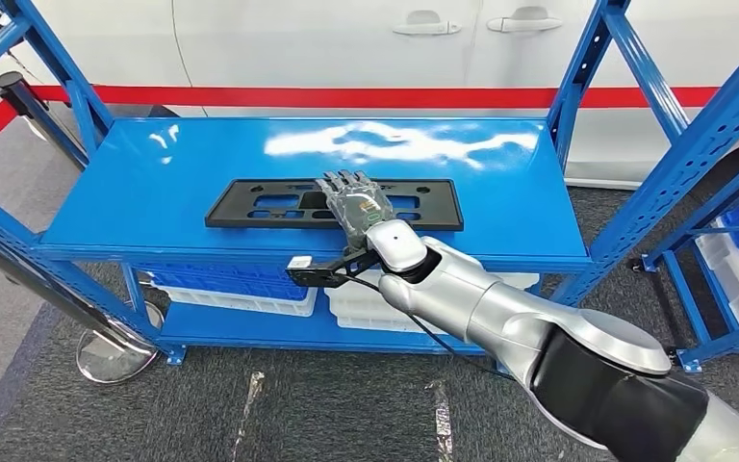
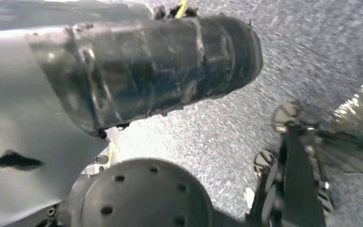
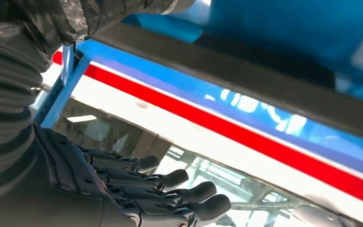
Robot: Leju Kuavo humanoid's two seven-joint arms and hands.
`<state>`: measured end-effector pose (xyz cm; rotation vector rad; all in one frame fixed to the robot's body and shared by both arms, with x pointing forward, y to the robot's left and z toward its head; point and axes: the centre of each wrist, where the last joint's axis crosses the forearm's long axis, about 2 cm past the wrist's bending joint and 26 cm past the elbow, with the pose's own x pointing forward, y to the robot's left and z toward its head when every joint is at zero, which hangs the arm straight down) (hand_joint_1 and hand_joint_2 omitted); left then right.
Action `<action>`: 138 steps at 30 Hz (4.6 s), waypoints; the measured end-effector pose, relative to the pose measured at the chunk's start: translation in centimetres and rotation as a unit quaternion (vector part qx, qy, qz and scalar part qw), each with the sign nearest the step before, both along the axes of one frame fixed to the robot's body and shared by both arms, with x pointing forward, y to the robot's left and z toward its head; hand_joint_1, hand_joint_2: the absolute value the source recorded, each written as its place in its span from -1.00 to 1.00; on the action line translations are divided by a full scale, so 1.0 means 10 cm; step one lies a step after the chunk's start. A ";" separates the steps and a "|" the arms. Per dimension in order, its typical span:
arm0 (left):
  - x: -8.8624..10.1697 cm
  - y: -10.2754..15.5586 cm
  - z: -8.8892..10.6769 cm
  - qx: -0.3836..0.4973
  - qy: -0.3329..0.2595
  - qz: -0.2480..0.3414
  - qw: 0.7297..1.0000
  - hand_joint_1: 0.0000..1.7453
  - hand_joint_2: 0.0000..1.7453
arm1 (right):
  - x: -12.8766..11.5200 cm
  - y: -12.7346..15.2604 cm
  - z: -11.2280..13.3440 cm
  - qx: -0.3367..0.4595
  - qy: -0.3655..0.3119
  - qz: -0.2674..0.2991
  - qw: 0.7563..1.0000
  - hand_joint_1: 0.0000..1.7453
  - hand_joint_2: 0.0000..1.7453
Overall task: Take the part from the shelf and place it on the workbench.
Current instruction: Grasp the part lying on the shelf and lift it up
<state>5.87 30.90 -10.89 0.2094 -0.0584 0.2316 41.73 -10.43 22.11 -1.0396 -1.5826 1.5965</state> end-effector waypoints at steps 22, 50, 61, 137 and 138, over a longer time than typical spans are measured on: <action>0.02 0.00 0.00 0.002 0.002 0.003 1.000 -1.00 -1.00 | -0.01 -0.14 -0.16 -0.009 0.012 -0.013 1.000 -1.00 1.00; 0.02 0.01 0.00 0.004 -0.001 0.014 1.000 -1.00 -1.00 | -0.07 -0.22 -0.35 -0.014 0.041 -0.012 0.999 1.00 1.00; 0.02 0.04 0.00 0.006 -0.007 0.021 1.000 -1.00 -1.00 | -0.08 -0.22 -0.38 -0.008 0.066 0.003 0.998 1.00 1.00; -0.01 -0.07 0.00 0.011 -0.039 -0.007 0.999 -1.00 1.00 | -1.19 0.50 1.61 0.079 -0.263 0.328 0.904 1.00 1.00; -0.01 -0.07 0.00 0.011 -0.039 -0.007 0.999 -1.00 1.00 | -1.18 0.50 1.60 0.080 -0.262 0.327 0.904 1.00 1.00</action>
